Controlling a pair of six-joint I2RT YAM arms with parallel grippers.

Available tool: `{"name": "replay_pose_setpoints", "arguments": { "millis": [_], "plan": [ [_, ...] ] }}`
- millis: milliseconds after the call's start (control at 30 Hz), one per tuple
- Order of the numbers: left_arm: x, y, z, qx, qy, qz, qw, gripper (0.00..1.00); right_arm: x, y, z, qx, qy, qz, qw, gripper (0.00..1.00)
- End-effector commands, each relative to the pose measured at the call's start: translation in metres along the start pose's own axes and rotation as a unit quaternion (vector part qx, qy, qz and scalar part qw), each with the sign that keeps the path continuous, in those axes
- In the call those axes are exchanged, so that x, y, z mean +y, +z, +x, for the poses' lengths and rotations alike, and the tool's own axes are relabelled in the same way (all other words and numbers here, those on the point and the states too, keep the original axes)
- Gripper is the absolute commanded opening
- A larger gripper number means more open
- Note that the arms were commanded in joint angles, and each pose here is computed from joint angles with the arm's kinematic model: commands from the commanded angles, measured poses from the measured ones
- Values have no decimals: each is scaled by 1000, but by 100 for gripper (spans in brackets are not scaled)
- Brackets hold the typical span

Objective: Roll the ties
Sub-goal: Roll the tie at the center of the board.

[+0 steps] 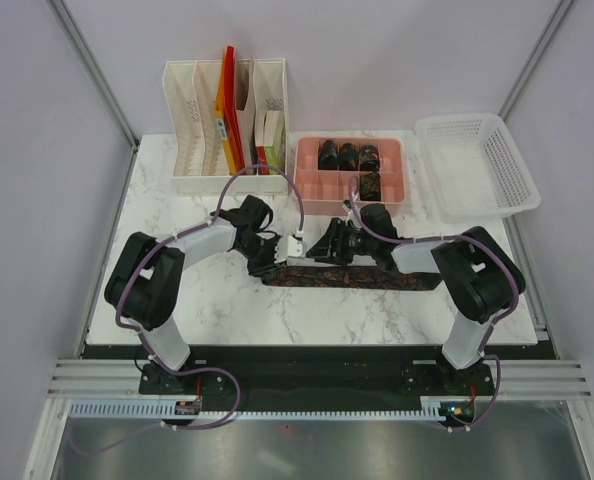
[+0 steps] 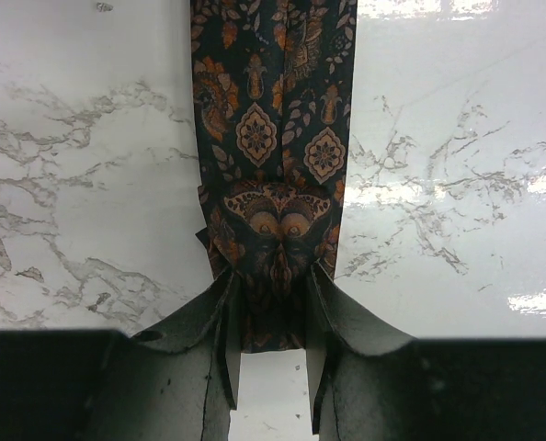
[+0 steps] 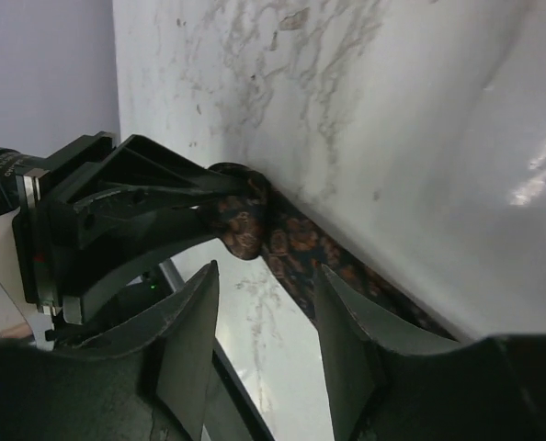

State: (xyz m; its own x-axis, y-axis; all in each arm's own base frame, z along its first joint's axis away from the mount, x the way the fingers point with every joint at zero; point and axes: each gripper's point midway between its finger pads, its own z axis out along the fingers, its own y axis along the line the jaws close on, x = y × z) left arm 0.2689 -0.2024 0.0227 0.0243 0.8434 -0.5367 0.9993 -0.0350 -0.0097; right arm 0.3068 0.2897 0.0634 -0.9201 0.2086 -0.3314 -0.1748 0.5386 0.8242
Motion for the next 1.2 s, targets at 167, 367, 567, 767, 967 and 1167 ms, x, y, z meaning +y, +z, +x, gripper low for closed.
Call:
{"name": "replay_pose_setpoints", "arguments": {
  "millis": [167, 367, 567, 767, 967, 1167],
  "plan": [
    [-17, 7, 7, 1, -28, 22, 999, 15, 53, 47, -2, -30, 41, -73, 996, 48],
    [-19, 6, 6, -2, -30, 23, 999, 15, 48, 58, 14, -14, 43, -63, 997, 46],
    [-18, 5, 5, -4, -30, 22, 999, 16, 48, 73, 26, -3, 43, -59, 997, 46],
    [-17, 6, 6, -3, -28, 22, 999, 17, 42, 78, 39, 14, 49, -42, 998, 44],
    [-16, 6, 5, -4, -27, 20, 999, 17, 41, 77, 44, 21, 45, -31, 998, 27],
    [-11, -7, -2, -21, -35, 3, 999, 34, 21, 80, 55, 40, 35, 8, 999, 0]
  ]
}}
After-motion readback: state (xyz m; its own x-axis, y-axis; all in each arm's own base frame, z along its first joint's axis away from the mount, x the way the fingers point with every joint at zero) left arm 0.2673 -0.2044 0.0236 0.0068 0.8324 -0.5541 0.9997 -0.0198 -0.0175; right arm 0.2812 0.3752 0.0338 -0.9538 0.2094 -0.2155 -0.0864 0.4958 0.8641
